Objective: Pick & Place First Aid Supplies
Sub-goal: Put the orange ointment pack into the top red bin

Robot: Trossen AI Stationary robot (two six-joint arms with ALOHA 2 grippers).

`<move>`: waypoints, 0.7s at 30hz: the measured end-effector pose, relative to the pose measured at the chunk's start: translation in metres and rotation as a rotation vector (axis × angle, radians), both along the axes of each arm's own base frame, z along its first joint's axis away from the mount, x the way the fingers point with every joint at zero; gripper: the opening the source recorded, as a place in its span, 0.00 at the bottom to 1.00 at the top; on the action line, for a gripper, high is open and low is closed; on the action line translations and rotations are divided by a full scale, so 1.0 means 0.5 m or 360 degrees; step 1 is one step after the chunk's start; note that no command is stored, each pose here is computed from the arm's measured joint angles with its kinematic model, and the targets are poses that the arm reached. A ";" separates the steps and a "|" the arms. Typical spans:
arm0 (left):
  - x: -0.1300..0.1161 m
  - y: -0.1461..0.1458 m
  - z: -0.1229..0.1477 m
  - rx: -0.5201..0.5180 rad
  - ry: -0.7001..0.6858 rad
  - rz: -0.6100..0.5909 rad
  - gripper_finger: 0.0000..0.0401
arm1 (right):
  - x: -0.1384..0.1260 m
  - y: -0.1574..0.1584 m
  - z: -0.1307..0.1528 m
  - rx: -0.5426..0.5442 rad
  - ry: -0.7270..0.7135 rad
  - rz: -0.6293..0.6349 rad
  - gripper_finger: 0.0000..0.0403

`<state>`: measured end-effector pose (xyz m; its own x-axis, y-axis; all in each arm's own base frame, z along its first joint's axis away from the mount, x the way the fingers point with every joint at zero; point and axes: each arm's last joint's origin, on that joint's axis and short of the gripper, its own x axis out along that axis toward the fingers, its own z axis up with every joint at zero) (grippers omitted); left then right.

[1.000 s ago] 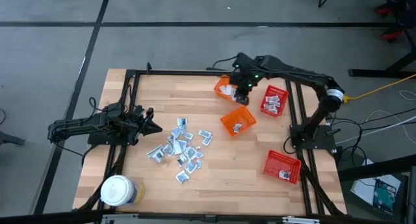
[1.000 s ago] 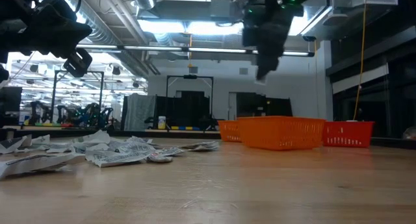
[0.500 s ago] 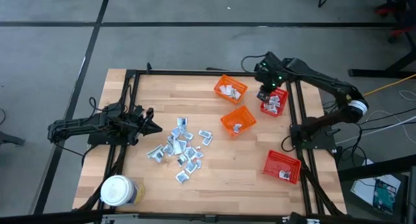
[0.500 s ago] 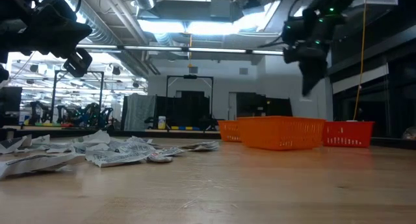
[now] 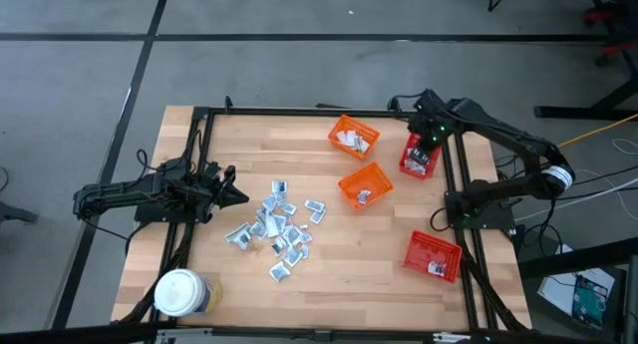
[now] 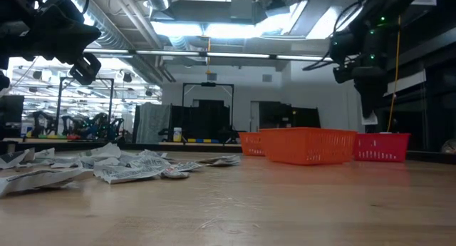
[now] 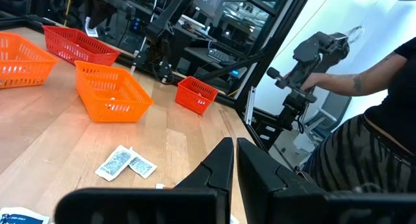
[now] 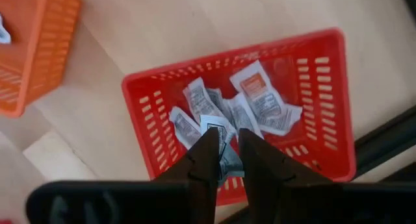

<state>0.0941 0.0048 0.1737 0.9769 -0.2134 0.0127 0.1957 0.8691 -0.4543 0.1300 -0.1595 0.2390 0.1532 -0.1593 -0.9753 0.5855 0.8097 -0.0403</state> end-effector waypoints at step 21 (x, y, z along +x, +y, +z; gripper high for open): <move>0.000 0.000 0.000 0.0000 0.0000 0.0000 0.04 | -0.010 -0.009 -0.004 -0.0012 -0.0007 -0.0045 0.60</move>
